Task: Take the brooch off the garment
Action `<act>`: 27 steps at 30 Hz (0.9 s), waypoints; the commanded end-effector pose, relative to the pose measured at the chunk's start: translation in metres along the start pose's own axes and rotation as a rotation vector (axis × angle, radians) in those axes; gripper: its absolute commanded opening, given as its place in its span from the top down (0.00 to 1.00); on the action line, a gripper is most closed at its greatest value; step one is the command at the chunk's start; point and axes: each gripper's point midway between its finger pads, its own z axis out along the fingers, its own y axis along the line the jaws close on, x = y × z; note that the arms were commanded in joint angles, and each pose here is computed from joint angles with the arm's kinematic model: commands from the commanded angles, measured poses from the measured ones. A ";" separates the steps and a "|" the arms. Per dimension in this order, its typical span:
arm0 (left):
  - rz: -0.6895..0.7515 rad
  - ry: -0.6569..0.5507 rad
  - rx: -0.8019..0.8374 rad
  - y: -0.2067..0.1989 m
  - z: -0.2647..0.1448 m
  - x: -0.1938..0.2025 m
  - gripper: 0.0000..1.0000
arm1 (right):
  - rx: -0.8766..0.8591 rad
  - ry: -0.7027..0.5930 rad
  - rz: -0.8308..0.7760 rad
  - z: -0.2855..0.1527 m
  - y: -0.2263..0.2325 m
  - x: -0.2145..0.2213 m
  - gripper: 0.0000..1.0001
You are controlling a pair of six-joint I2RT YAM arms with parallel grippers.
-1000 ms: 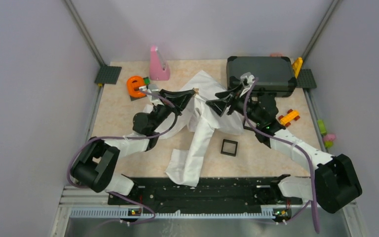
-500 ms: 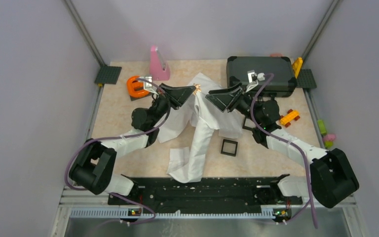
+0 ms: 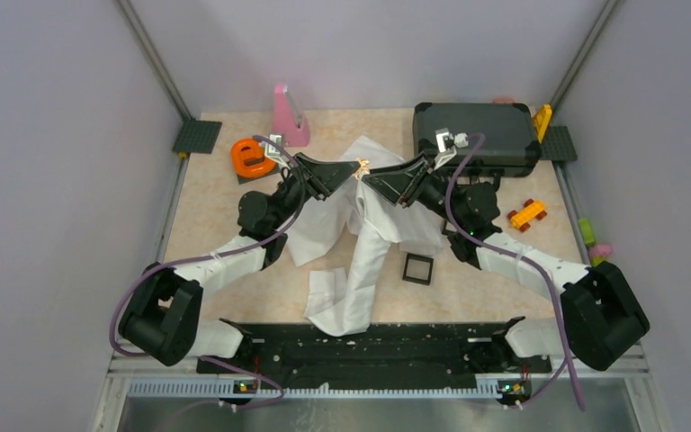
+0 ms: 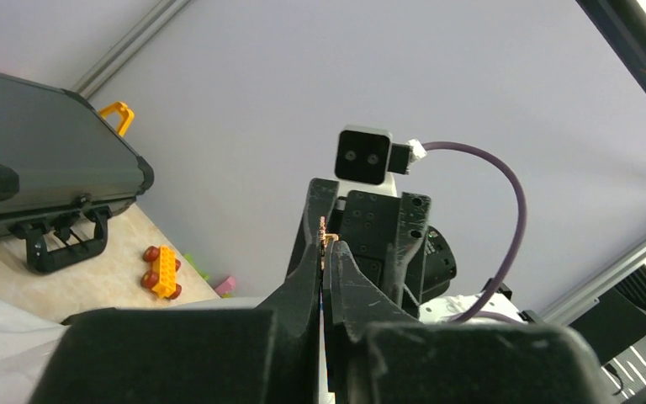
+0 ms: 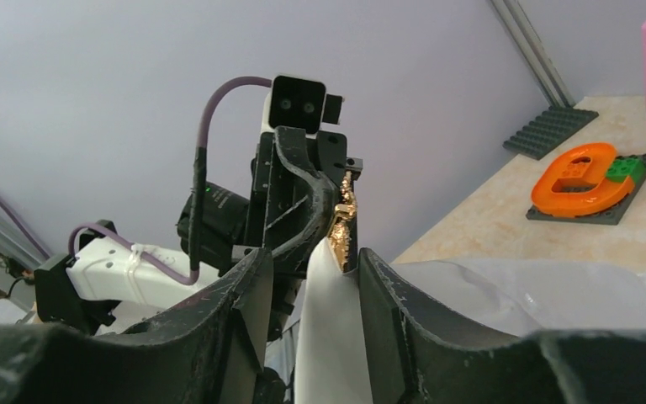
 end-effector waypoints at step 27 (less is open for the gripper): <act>0.096 0.038 0.239 -0.069 0.003 -0.001 1.00 | -0.037 0.011 0.063 0.020 0.003 0.002 0.84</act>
